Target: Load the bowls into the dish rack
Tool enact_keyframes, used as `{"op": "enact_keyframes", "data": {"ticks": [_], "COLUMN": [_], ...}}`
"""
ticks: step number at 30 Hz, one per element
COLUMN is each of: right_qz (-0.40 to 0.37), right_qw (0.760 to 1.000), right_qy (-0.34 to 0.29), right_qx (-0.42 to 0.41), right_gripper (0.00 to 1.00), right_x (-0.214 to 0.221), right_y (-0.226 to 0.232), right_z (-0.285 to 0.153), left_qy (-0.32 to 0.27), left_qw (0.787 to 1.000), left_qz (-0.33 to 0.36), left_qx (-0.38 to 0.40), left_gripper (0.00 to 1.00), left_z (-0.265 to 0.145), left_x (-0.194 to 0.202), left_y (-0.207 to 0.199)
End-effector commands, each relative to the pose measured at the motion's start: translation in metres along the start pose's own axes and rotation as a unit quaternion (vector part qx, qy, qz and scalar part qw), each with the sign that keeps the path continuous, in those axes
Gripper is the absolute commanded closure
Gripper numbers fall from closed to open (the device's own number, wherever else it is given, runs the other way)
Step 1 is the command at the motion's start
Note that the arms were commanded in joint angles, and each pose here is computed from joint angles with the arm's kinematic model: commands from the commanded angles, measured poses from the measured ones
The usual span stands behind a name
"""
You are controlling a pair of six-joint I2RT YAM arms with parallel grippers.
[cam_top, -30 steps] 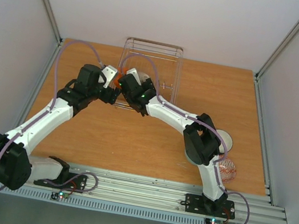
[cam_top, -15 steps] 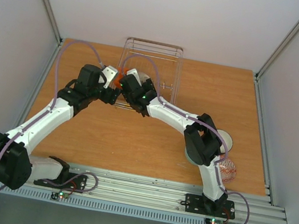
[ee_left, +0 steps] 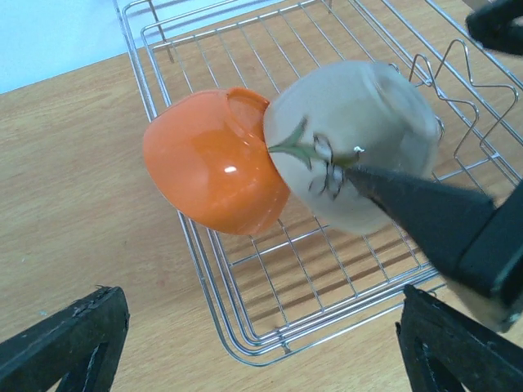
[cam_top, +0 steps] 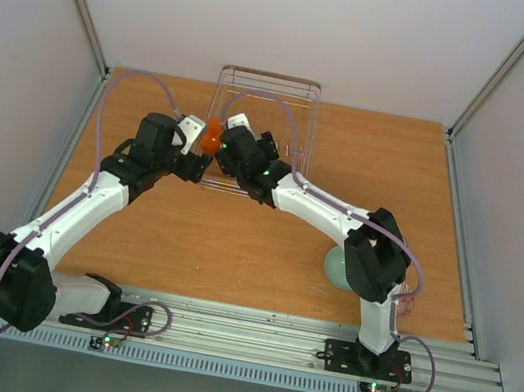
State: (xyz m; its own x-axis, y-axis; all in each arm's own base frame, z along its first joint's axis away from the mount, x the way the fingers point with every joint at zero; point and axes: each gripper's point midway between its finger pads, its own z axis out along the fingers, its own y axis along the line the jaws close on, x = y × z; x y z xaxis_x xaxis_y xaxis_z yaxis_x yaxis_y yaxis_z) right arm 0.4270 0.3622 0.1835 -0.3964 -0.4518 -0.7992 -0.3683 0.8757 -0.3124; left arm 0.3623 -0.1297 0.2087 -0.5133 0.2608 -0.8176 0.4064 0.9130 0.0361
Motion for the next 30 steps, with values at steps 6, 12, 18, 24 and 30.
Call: {"op": "enact_keyframes", "data": {"ticks": [6, 12, 18, 24, 30], "right_qz": [0.021, 0.032, 0.056, 0.083, 0.103], "right_qw": [0.999, 0.998, 0.998, 0.996, 0.994], "right_qy": [-0.043, -0.045, -0.022, 0.005, 0.034], "right_qx": [-0.007, -0.006, -0.017, -0.013, -0.007], "right_gripper": [0.04, 0.04, 0.04, 0.04, 0.04], "right_x": [-0.028, -0.026, -0.003, 0.032, 0.067], "right_y": [-0.007, -0.011, -0.01, -0.013, -0.019], "right_z": [-0.009, -0.015, -0.02, -0.023, -0.03], "left_qy": [-0.021, -0.02, -0.017, -0.013, -0.006], "left_qw": [1.0, 1.0, 1.0, 1.0, 1.0], "left_qz": [0.006, 0.007, 0.007, 0.007, 0.008], "left_qx": [0.003, 0.005, 0.008, 0.011, 0.018], "left_gripper": [0.1, 0.1, 0.1, 0.1, 0.1], "left_z": [0.002, 0.003, 0.006, 0.008, 0.012], "left_x": [-0.008, -0.007, -0.006, -0.003, 0.0], "left_y": [0.0, -0.001, -0.002, -0.003, -0.005]}}
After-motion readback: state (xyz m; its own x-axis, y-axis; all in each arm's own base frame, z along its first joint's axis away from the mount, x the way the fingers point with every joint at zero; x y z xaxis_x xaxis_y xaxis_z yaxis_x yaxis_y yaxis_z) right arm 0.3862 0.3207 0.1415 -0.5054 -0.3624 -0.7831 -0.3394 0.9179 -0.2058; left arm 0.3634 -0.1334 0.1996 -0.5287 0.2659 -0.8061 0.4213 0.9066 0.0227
